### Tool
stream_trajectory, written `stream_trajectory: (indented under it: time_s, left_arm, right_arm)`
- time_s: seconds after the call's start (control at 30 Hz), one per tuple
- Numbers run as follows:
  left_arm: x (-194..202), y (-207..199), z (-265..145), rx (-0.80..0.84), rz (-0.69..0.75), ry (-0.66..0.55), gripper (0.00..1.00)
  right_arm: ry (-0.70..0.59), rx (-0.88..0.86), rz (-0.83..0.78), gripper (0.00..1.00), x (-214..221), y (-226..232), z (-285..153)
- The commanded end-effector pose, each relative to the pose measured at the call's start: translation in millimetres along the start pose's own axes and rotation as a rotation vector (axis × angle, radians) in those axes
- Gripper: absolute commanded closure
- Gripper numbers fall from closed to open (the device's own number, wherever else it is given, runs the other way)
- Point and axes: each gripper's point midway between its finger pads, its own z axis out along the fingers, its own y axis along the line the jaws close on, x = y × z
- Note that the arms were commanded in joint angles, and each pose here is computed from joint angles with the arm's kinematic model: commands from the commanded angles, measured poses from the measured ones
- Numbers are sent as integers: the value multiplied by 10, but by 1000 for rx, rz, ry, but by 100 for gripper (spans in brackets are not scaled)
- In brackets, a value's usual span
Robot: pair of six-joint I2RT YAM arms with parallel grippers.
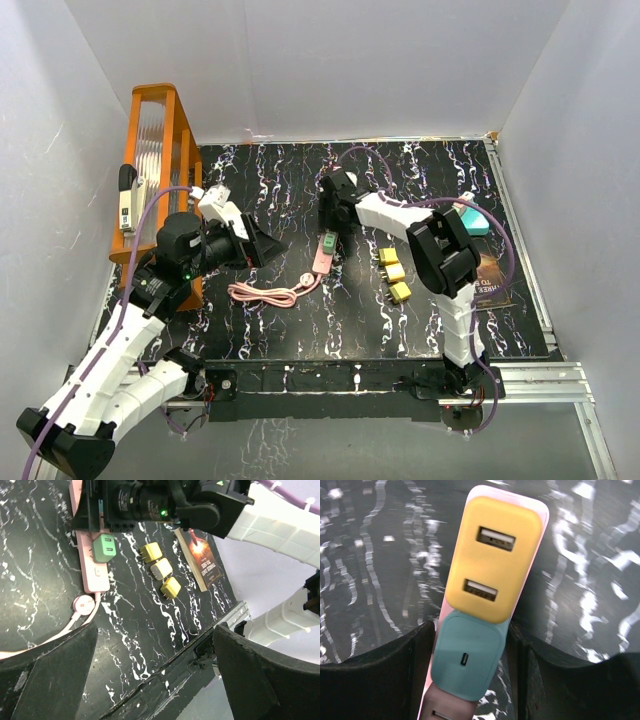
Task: Pull the plug off the socket
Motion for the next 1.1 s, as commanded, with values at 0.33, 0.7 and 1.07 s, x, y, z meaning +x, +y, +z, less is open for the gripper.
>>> stream_trajectory:
  time_s: [0.33, 0.7, 1.07]
  left_arm:
    - [85, 193, 15, -119, -114, 20, 2]
    - [321, 205, 268, -45, -214, 101, 2]
    - [774, 551, 710, -194, -177, 358, 24]
  right_arm:
    - [58, -419, -482, 43, 314, 1065, -217]
    - [-193, -447, -330, 12, -477, 880, -1342]
    - [-360, -391, -96, 2, -262, -46, -1706]
